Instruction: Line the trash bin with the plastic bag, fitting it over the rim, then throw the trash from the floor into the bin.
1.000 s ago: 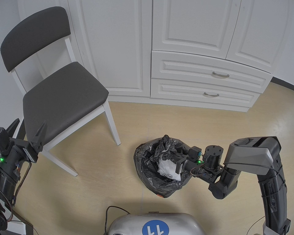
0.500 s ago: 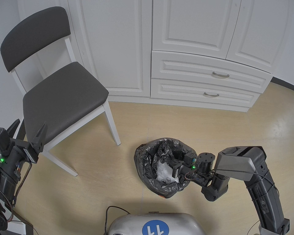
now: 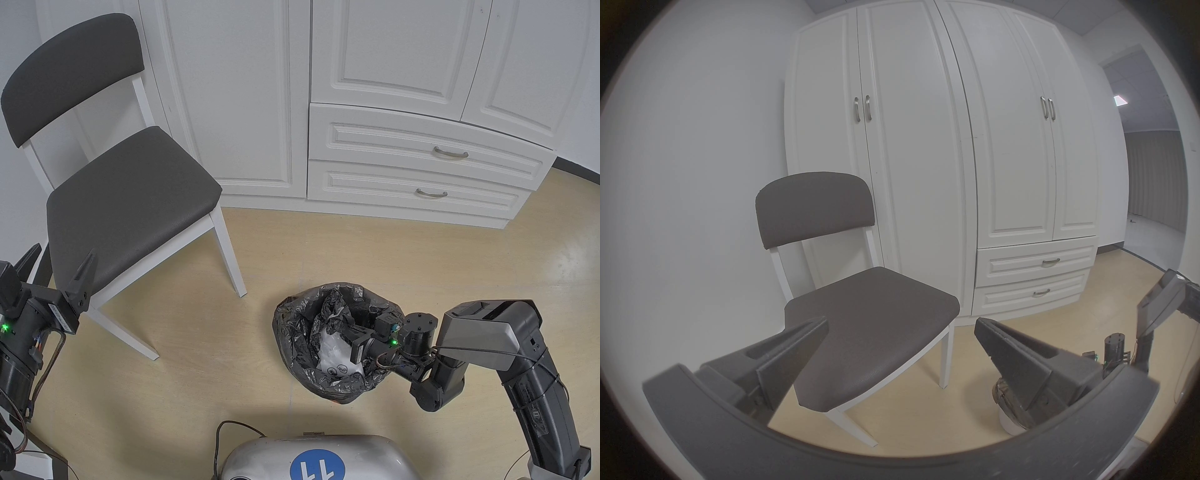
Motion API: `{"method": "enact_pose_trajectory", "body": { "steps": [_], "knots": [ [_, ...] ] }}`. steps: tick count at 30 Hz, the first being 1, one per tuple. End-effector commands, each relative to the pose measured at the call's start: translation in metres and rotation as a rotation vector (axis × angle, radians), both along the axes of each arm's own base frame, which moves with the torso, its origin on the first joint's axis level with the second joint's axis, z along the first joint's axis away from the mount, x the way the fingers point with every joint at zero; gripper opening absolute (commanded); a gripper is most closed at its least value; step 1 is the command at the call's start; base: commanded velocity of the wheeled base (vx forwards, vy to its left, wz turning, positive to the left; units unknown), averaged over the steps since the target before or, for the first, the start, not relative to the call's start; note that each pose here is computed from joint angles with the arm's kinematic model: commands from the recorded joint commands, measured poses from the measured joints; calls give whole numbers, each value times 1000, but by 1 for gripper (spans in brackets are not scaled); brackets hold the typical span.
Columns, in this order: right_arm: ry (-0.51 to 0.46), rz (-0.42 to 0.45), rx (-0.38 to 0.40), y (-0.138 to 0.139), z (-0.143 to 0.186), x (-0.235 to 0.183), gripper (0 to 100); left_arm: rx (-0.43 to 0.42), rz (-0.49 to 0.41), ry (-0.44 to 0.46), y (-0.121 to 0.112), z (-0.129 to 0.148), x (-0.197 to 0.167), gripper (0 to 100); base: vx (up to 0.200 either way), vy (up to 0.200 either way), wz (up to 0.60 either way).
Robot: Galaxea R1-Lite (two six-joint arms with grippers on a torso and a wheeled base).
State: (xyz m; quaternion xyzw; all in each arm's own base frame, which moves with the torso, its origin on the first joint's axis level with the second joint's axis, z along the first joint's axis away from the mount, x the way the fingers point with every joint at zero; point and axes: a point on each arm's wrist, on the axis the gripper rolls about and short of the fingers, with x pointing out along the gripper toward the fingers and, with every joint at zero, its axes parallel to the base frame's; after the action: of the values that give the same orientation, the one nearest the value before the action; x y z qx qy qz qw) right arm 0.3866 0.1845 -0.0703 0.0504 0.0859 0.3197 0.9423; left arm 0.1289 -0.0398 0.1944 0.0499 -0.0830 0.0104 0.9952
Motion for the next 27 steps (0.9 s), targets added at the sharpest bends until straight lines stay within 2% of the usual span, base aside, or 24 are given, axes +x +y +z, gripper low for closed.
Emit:
{"method": "enact_pose_trajectory", "body": {
  "steps": [1, 20, 27],
  "knots": [
    [-44, -7, 19, 1, 17, 1, 100, 0, 0, 0, 0, 0, 0, 100, 0, 0, 0],
    [-123, -10, 56, 7, 69, -10, 100, 1, 0, 1, 0, 0, 0, 100, 0, 0, 0],
    [-138, -55, 63, 18, 62, -4, 100, 0, 0, -2, 0, 0, 0, 100, 0, 0, 0]
  ]
}}
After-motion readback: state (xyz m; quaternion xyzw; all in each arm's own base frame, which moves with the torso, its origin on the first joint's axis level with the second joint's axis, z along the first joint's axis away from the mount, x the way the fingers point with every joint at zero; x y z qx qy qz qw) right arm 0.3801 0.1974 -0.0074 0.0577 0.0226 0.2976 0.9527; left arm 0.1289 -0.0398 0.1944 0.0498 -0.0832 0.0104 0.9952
